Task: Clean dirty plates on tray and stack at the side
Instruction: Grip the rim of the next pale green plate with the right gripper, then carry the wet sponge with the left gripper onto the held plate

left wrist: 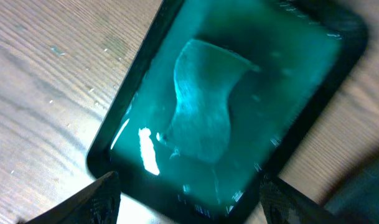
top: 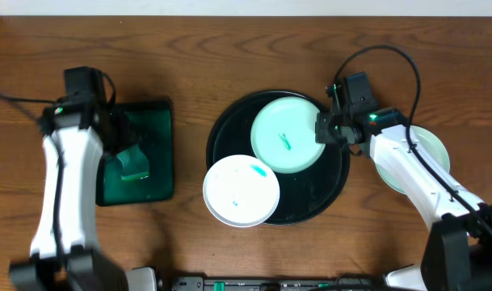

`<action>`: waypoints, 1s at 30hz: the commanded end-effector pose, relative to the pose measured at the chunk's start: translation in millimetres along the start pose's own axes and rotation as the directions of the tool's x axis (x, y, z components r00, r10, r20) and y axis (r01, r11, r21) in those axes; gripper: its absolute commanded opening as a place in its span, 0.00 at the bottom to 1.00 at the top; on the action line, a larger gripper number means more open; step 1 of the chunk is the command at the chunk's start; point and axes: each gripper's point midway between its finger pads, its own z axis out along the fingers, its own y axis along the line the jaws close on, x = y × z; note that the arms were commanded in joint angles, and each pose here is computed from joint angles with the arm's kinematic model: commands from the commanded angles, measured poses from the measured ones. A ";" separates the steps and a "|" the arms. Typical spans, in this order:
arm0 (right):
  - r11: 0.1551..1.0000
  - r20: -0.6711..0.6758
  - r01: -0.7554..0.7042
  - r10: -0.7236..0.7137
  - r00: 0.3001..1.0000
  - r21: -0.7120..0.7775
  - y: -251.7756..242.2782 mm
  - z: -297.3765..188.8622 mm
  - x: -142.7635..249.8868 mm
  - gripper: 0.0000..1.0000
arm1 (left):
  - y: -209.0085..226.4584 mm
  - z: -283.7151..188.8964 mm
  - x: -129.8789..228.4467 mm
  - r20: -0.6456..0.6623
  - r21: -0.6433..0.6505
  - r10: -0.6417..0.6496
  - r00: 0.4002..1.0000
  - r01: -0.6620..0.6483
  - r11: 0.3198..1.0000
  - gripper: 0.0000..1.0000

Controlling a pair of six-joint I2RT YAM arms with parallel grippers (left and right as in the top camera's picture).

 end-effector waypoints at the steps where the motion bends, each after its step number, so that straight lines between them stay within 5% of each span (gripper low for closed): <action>1: 0.999 -0.083 -0.005 0.009 0.997 0.041 -8.3 18.2 18.5 0.01 | 5.7 52.9 1.7 -0.086 -0.103 -0.008 0.996 -0.001 0.995 0.72; 10: 0.995 -0.232 -0.036 0.057 0.971 0.093 -24.2 53.2 50.4 0.01 | 4.6 129.3 25.7 -0.272 -0.170 0.022 0.962 -0.071 0.983 0.49; 12: 0.995 -0.240 -0.036 0.058 0.969 0.097 -25.2 54.8 52.3 0.01 | 4.3 134.1 26.9 -0.278 -0.172 0.022 0.960 -0.073 0.982 0.35; 14: 0.994 -0.237 -0.039 0.062 0.969 0.098 -26.3 54.9 51.5 0.01 | 0.4 135.1 25.0 -0.271 -0.153 0.022 0.962 -0.066 0.986 0.08; 20: 0.993 -0.235 -0.036 0.062 0.970 0.113 -29.1 54.5 51.4 0.01 | -36.6 110.3 16.7 -0.267 0.067 0.114 0.957 -0.100 0.993 0.07; 30: 0.992 -0.213 -0.010 0.037 0.976 0.124 -30.2 55.7 46.4 0.01 | -106.5 9.4 -0.1 0.035 0.231 0.311 0.950 -0.310 0.922 0.07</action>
